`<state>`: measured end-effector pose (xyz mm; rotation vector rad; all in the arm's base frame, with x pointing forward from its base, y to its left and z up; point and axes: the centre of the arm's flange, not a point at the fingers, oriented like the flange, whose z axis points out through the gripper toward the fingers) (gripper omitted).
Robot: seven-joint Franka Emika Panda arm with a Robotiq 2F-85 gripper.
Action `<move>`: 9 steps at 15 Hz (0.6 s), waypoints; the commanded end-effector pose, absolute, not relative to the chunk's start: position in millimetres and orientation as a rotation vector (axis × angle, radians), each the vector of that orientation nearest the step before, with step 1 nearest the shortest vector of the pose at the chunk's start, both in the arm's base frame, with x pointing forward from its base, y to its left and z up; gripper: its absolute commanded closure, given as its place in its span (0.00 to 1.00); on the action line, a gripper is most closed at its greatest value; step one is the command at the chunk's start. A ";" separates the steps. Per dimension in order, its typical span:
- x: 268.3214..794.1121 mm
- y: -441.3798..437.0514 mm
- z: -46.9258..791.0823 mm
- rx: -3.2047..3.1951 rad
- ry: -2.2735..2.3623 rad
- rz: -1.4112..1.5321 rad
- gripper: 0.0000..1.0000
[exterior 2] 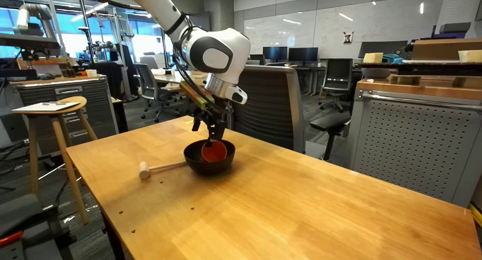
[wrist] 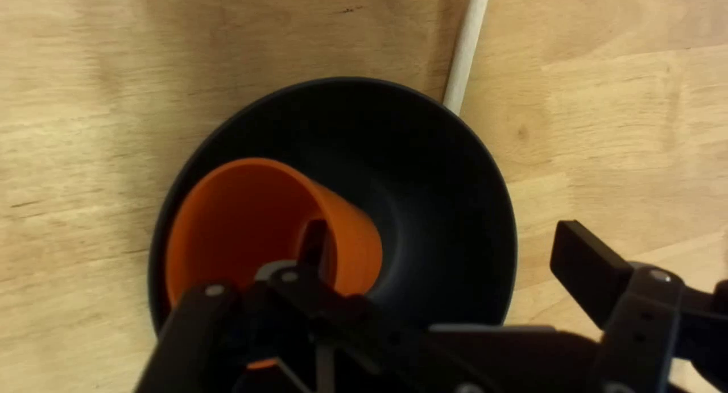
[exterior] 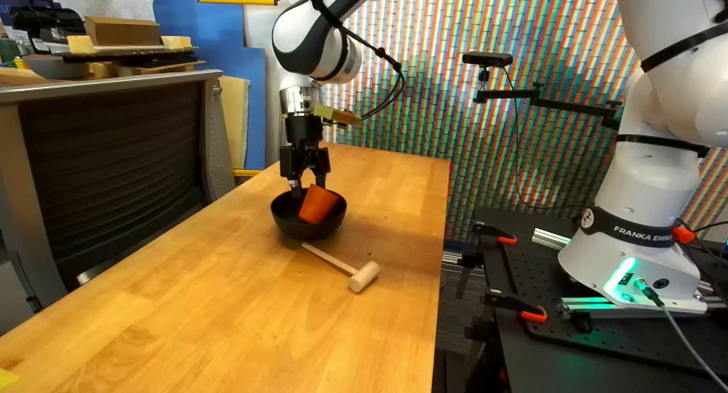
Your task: Put the orange cup in the black bowl
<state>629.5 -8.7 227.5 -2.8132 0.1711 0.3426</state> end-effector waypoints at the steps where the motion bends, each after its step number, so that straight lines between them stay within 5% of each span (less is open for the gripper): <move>1: 641.9 8.4 232.5 -2.810 0.140 0.338 0.00; 9: 645.4 18.4 234.3 -2.804 0.112 0.341 0.00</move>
